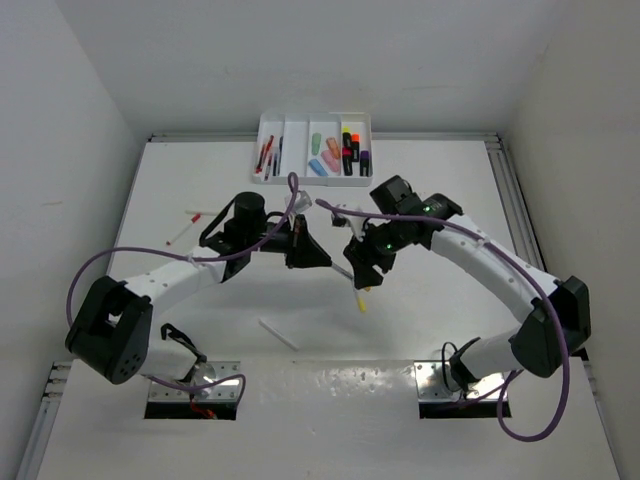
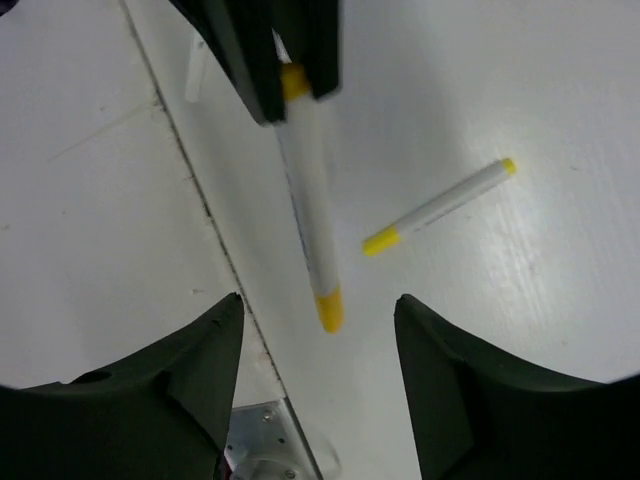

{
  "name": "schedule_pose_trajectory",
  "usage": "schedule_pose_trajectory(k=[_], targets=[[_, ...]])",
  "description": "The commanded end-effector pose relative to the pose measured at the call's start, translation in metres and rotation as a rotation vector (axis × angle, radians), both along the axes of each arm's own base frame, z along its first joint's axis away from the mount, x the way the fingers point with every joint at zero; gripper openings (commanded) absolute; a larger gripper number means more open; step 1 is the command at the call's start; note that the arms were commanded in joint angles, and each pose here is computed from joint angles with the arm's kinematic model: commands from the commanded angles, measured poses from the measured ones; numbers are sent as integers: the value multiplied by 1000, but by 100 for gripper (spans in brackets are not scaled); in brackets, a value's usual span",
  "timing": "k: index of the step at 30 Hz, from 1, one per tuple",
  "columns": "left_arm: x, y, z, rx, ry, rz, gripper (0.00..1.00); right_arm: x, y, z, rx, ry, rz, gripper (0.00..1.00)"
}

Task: Sort the stationery into containers
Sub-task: Pass the stationery from the right arm to the left, then place the stationery into the container

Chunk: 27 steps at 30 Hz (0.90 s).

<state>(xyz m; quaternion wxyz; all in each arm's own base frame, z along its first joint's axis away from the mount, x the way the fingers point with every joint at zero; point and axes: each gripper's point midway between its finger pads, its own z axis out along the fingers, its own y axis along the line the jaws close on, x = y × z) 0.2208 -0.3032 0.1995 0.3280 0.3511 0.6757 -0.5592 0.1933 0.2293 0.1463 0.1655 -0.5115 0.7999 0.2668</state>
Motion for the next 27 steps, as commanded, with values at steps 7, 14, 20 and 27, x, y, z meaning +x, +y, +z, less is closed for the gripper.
schedule_pose_trajectory(k=[7,14,20,27], targets=[[138,67,24,211,-236,519,0,94,-78,71,254,-134,-511,68],[263,144,65,389,-348,1134,0,91,-109,42,279,-101,-650,69],[322,144,66,378,-410,1275,0,86,-111,23,268,-50,-662,69],[383,143,48,379,-462,1361,0,91,-115,7,250,0,-691,67]])
